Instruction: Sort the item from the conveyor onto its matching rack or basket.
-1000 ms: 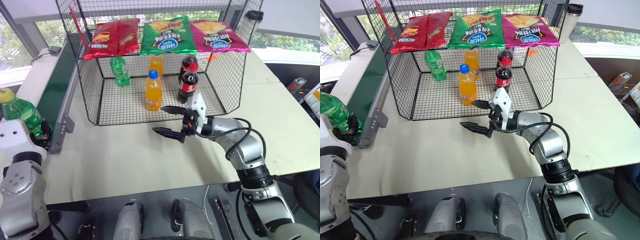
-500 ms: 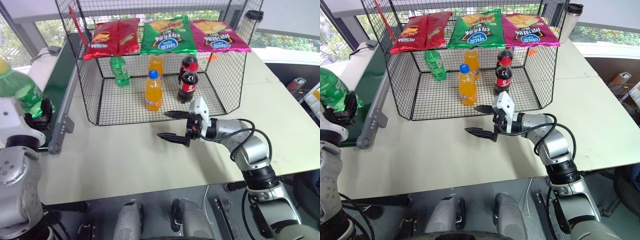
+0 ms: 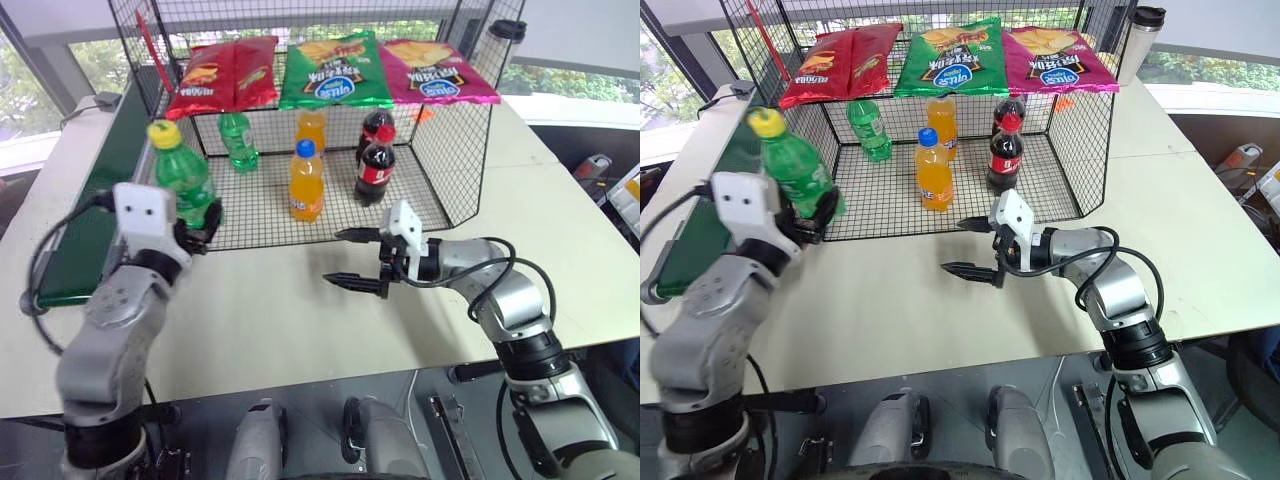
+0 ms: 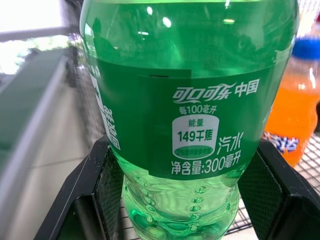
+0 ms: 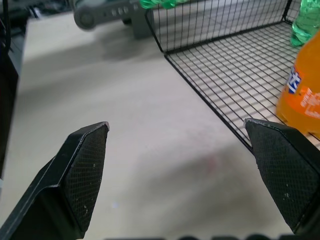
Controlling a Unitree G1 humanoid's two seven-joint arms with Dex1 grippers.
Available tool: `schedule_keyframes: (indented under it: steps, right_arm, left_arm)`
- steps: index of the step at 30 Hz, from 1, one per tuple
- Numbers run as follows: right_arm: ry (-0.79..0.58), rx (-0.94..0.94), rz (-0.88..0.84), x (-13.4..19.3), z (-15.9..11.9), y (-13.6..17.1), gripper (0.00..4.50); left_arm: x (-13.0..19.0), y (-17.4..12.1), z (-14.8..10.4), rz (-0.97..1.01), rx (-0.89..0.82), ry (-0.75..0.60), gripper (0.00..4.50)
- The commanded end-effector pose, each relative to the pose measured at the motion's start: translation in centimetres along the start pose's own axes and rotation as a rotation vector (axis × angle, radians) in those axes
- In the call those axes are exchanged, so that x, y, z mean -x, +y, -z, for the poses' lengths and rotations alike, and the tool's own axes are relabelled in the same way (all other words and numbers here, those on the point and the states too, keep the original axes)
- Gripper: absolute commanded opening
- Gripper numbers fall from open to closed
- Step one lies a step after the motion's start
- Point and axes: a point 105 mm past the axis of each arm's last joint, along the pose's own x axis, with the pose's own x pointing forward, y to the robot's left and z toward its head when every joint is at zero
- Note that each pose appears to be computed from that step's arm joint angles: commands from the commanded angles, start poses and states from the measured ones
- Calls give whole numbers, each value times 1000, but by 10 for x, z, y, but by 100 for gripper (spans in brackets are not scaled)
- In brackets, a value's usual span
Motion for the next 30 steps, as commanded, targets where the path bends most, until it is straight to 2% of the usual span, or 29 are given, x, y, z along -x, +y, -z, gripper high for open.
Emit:
schedule_keyframes:
  steps: [1,8,13,26,28,30]
  right_arm:
    - [30,64,43,1,2,-6,450]
    - [43,87,156,-2,7,-22,450]
    - [73,94,238,-3,11,-35,450]
    - [61,103,251,-4,4,-34,450]
    - [59,103,250,-4,4,-34,450]
    - [59,104,249,-4,3,-34,450]
  left_arm:
    - [-17,-14,-23,25,-35,-129,264]
    - [-52,-25,-13,25,-16,-138,264]
    - [-69,-22,0,-16,26,-121,264]
    - [-80,-23,33,-30,36,-39,264]
    - [-80,-22,36,-36,41,-32,367]
    - [-79,-22,36,-38,44,-33,448]
